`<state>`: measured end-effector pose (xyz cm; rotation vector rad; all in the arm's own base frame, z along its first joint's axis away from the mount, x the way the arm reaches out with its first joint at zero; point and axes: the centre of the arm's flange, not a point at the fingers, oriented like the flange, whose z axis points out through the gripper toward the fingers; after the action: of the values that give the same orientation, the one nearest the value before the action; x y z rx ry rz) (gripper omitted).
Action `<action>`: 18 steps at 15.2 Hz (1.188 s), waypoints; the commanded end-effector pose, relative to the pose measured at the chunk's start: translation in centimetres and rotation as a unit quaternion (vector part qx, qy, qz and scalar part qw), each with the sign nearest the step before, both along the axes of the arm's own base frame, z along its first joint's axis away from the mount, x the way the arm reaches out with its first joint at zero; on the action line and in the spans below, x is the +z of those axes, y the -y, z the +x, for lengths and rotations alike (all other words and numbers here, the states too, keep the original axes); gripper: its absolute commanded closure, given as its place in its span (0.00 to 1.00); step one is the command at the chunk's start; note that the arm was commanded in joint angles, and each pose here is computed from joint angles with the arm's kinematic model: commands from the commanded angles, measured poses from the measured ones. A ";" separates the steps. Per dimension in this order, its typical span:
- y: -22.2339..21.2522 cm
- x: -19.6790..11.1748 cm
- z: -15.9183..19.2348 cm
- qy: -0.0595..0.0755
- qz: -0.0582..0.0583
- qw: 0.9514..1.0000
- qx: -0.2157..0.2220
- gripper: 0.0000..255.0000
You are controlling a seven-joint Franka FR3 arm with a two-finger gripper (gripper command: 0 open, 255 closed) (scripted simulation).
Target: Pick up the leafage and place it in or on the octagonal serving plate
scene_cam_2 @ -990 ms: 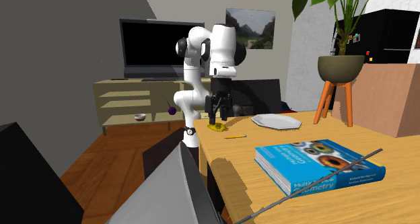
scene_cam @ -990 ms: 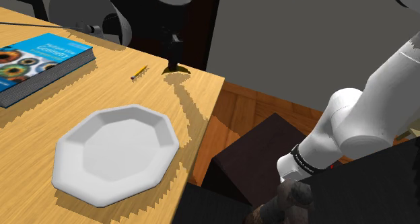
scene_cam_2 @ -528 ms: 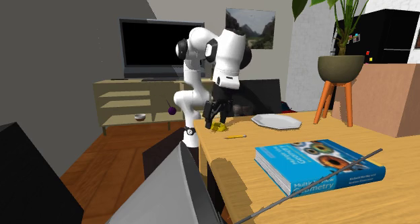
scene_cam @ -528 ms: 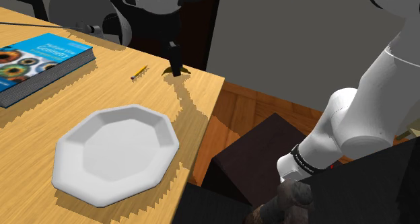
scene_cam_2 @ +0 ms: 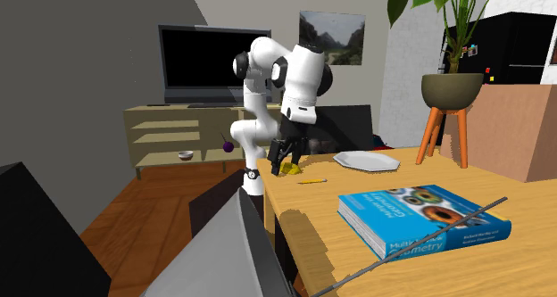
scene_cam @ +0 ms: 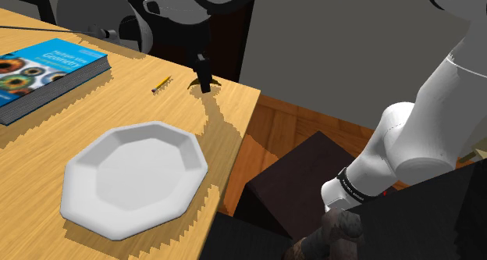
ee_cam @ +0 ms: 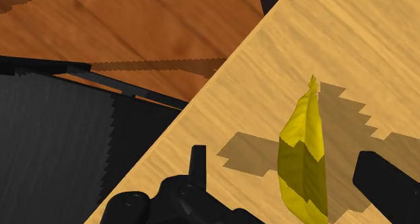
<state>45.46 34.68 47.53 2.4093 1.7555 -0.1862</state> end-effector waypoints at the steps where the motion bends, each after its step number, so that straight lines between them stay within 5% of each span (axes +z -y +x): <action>1: 0.0 0.0 0.0 0.000 0.000 1.000 0.000 0.00; 2: 0.0 0.0 0.0 0.000 0.000 1.000 0.000 1.00; 11: 0.0 0.0 0.0 0.000 0.000 1.000 0.000 1.00; 18: 0.0 3.7 0.0 0.000 0.000 1.000 0.000 1.00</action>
<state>45.45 34.73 50.60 2.4095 1.7552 -0.1854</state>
